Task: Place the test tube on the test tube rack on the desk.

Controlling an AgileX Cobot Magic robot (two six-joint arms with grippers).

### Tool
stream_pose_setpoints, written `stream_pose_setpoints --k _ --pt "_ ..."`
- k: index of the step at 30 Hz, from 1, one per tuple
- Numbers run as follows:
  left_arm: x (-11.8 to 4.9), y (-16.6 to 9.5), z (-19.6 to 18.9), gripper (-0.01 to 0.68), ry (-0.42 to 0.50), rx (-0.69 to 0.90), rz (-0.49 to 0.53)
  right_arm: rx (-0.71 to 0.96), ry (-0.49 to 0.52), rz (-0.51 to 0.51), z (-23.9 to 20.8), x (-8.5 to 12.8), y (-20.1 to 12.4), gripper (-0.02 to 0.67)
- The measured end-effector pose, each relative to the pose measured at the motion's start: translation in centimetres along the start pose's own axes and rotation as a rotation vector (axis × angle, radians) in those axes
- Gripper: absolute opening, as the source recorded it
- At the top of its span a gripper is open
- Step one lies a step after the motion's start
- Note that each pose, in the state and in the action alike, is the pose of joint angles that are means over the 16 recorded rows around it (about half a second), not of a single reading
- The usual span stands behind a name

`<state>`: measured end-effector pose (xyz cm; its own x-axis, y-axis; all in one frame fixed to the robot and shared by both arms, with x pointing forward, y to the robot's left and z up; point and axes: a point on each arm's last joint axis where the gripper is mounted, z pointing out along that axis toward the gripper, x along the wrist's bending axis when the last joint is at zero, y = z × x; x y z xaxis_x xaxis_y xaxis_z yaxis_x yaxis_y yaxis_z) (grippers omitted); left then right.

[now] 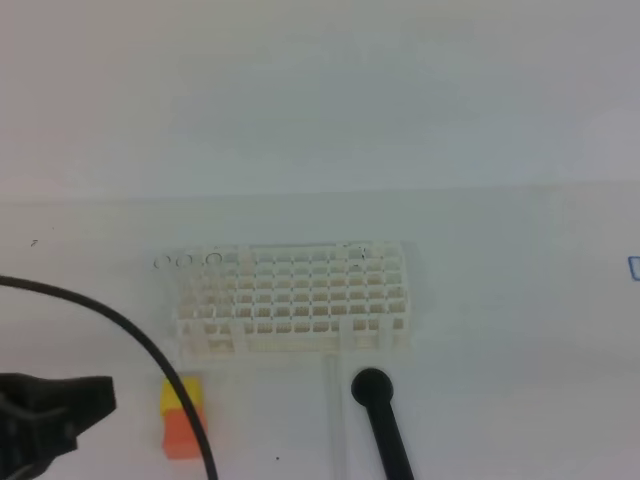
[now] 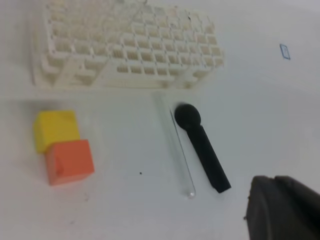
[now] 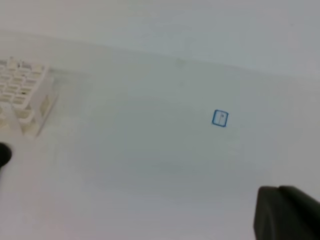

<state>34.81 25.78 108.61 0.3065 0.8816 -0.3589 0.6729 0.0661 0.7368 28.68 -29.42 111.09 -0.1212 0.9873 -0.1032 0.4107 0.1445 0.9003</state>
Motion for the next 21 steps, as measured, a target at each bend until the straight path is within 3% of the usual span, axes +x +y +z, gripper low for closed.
stream_pose_setpoints --k 4,10,16,21 --pt "-0.1 0.4 2.4 0.003 -0.064 0.090 -0.027 0.059 0.023 -0.008 0.2 0.2 -0.3 -0.001" --pt "-1.2 0.1 5.8 0.004 -0.068 0.200 -0.023 0.164 0.052 -0.009 0.8 0.4 -0.8 -0.001" --pt "-3.7 -1.0 9.5 0.032 -0.036 0.268 0.013 0.261 0.068 -0.001 1.6 0.4 -1.2 -0.001" --pt "-6.6 -2.1 12.7 0.132 -0.028 0.322 0.064 0.297 0.062 0.022 1.9 0.4 -1.2 0.002"
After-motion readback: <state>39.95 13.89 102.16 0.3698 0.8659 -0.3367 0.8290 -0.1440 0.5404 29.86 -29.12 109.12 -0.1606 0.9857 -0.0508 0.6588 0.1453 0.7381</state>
